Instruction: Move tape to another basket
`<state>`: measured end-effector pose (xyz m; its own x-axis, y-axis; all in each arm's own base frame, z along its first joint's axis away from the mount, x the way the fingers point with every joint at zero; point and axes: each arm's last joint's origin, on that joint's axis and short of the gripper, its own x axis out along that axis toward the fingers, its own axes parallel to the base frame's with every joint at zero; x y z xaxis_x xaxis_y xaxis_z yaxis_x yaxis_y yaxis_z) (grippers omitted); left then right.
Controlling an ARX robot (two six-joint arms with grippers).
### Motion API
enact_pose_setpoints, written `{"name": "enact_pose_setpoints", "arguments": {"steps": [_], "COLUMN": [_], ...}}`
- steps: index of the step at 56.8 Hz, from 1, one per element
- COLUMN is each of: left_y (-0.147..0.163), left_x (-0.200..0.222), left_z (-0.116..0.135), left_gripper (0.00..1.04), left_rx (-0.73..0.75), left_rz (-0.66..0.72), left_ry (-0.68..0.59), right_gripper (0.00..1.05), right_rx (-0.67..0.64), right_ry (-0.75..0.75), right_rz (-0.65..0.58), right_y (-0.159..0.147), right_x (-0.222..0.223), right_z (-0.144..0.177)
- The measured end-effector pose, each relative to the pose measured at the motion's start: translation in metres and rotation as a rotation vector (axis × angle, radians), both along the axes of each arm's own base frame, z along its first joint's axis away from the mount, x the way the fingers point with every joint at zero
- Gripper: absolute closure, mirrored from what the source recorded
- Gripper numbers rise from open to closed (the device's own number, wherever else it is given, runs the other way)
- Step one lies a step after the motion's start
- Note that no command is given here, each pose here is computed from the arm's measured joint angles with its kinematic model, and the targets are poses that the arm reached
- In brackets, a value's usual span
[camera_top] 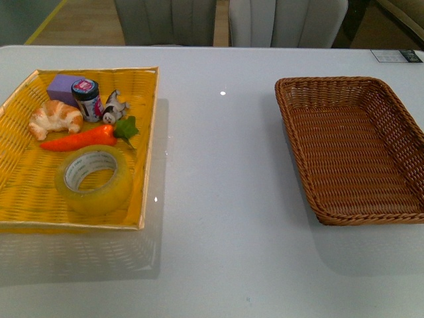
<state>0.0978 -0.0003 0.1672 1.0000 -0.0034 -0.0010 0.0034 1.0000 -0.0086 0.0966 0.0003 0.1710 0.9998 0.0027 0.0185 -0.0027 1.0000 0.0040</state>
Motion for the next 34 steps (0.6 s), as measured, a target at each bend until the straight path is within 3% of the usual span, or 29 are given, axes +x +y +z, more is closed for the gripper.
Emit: {"name": "enact_pose_setpoints", "arguments": {"steps": [31, 33, 34], "left_y": [0.0000, -0.0005, -0.0005], "left_x": [0.0001, 0.0004, 0.0006], "left_z": [-0.0001, -0.0003, 0.0002], "left_gripper": [0.09, 0.09, 0.09], "left_rx": [0.000, -0.065, -0.073], "left_rz": [-0.002, -0.041, -0.042], "left_ry": [0.003, 0.179, 0.202], "right_gripper": [0.09, 0.09, 0.09], "right_rx": [0.000, 0.000, 0.000], "right_ry": [0.000, 0.000, 0.000], "right_rz": [0.000, 0.000, -0.001], "right_y": [0.0000, 0.0000, 0.0000], "right_x": [0.0000, 0.0000, 0.0000], "right_z": [0.0000, 0.0000, 0.0000]}}
